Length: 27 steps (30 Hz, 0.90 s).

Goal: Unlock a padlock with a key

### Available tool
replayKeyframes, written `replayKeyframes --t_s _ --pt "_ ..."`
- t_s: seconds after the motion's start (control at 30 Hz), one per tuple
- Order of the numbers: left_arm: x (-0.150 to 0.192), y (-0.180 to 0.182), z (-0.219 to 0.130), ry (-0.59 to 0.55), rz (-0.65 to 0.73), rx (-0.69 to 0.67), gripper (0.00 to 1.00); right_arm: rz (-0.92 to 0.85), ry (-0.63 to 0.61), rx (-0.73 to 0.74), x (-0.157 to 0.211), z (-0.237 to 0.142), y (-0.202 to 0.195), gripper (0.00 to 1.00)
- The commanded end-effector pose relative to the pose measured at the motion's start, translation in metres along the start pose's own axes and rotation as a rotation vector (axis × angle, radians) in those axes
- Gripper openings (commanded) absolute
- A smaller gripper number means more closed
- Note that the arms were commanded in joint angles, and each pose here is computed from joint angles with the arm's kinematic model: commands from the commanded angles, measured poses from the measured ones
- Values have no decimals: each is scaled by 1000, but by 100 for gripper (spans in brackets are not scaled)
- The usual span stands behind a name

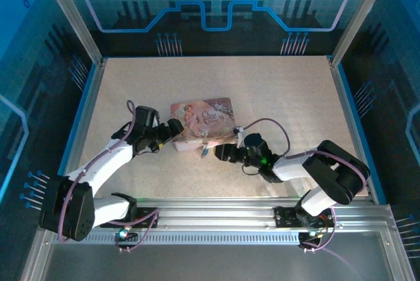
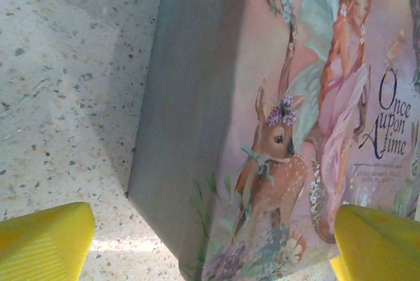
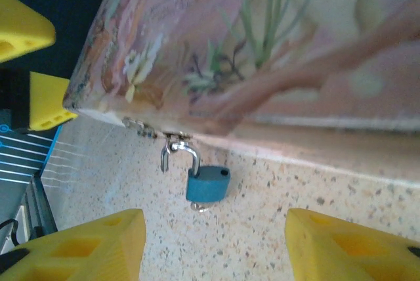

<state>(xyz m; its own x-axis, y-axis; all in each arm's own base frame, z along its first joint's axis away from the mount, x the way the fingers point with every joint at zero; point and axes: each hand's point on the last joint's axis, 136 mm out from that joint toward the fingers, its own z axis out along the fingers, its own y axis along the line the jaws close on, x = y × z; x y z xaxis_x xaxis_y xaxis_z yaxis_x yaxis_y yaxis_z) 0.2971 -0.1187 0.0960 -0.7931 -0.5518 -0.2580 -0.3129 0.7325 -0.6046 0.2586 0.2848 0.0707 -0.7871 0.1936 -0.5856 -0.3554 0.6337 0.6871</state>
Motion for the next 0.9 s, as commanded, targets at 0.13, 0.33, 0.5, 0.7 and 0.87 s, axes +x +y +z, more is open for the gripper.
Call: replayKeyframes --t_s 0.13,0.33,0.5,0.7,0.87 --pt "25 21 15 74 -32 -2 83 -135 -55 -43 -32 9 9 62" --pt "37 32 16 87 -61 -15 81 -163 -84 -76 -45 20 4 64" --pt "44 34 15 94 -73 -15 81 -180 -95 -119 -51 23 3 65" --pt "43 34 13 79 -78 -14 81 -167 -70 -153 -38 15 3 66" --pt "42 33 13 76 -82 -9 81 -116 -45 -190 -24 16 6 65"
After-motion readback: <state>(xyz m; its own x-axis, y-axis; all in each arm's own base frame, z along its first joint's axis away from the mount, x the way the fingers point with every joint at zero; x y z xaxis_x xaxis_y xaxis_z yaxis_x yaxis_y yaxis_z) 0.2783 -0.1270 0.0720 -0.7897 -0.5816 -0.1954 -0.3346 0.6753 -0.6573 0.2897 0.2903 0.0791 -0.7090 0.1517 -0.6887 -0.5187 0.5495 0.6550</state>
